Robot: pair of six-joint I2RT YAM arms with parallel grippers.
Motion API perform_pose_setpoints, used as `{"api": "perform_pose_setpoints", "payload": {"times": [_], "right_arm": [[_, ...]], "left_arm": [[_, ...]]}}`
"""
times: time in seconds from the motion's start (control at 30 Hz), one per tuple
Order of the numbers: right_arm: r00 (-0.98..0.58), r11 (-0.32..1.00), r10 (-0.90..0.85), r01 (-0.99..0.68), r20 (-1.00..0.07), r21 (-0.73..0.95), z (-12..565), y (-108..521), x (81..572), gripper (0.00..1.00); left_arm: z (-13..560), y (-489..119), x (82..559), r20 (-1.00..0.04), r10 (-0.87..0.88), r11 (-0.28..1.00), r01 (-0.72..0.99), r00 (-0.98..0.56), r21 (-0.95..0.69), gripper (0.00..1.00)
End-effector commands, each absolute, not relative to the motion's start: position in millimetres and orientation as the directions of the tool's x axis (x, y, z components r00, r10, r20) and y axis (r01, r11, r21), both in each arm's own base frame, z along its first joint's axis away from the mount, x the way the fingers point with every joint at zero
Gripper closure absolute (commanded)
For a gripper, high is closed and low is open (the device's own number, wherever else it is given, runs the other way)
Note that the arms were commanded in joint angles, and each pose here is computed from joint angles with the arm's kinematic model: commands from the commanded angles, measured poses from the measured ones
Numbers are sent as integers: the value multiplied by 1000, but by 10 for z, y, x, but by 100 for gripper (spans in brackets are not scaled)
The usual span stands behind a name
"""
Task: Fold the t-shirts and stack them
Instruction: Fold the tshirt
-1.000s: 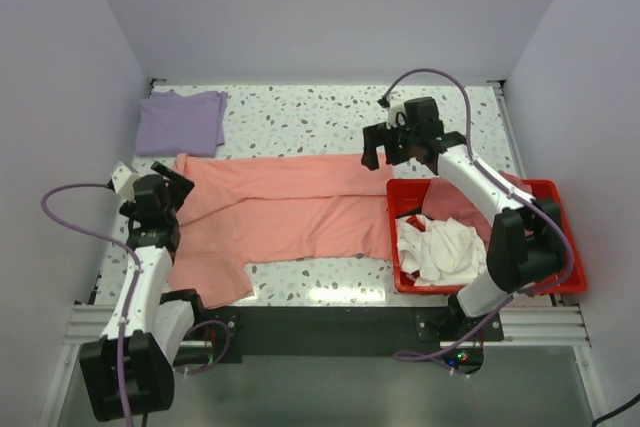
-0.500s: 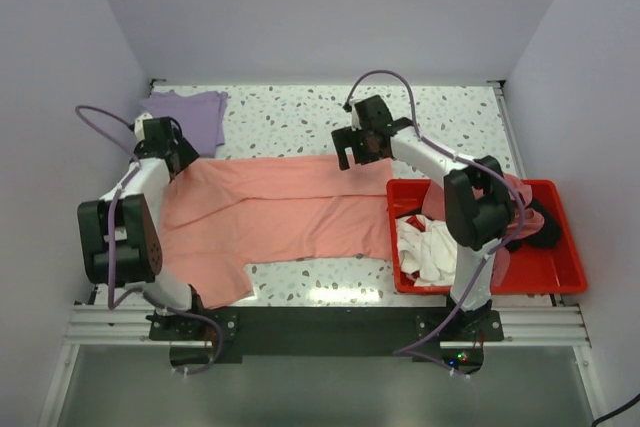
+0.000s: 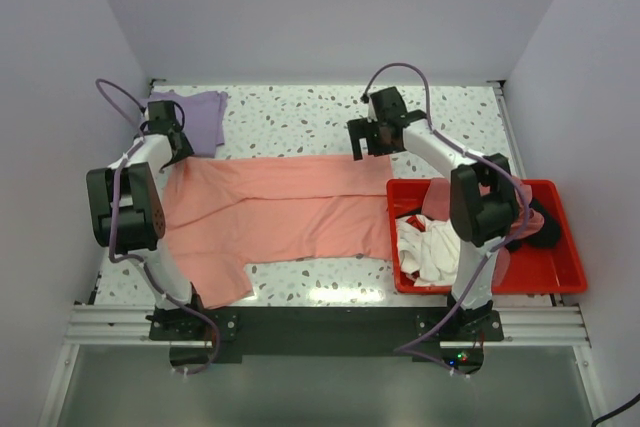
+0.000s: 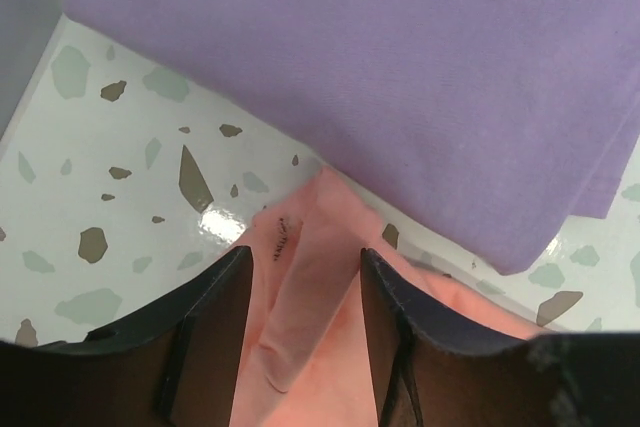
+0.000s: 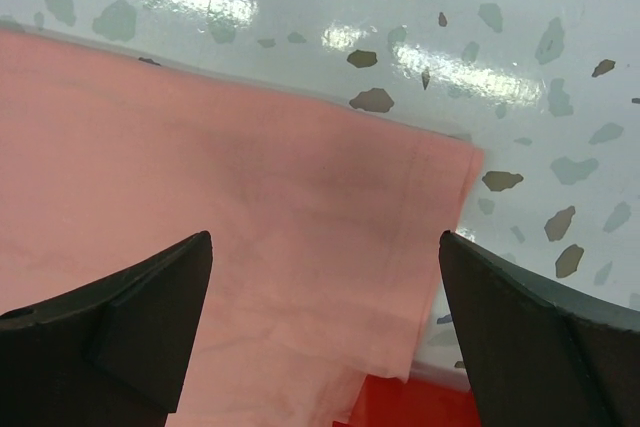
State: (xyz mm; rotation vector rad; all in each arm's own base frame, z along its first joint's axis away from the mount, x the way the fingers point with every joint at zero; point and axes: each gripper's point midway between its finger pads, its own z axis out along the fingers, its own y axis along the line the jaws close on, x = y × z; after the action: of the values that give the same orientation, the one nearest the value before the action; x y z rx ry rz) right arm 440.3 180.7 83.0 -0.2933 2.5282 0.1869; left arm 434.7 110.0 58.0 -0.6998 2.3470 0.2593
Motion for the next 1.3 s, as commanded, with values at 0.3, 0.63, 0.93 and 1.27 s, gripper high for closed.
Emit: {"api": "perform_pose_setpoints", "payload": {"times": [0.3, 0.63, 0.93, 1.27], "right_arm": [[-813, 978, -133, -200, -567, 57, 863, 1609, 4488, 1], [-828, 985, -96, -160, -553, 68, 777, 1454, 4575, 1], [-845, 991, -63, -115, -530, 65, 666, 1335, 4747, 5], [-858, 993, -15, -73, -513, 93, 542, 1225, 4910, 20]], "left_arm": [[547, 1059, 4545, -643, -344, 893, -450, -684, 1, 52], [690, 1270, 4529, -663, -359, 851, -522, -657, 56, 75], [745, 1383, 4545, -664, -455, 840, -534, -593, -98, 100], [663, 1354, 4496, -644, -525, 830, -503, -557, -241, 100]]}}
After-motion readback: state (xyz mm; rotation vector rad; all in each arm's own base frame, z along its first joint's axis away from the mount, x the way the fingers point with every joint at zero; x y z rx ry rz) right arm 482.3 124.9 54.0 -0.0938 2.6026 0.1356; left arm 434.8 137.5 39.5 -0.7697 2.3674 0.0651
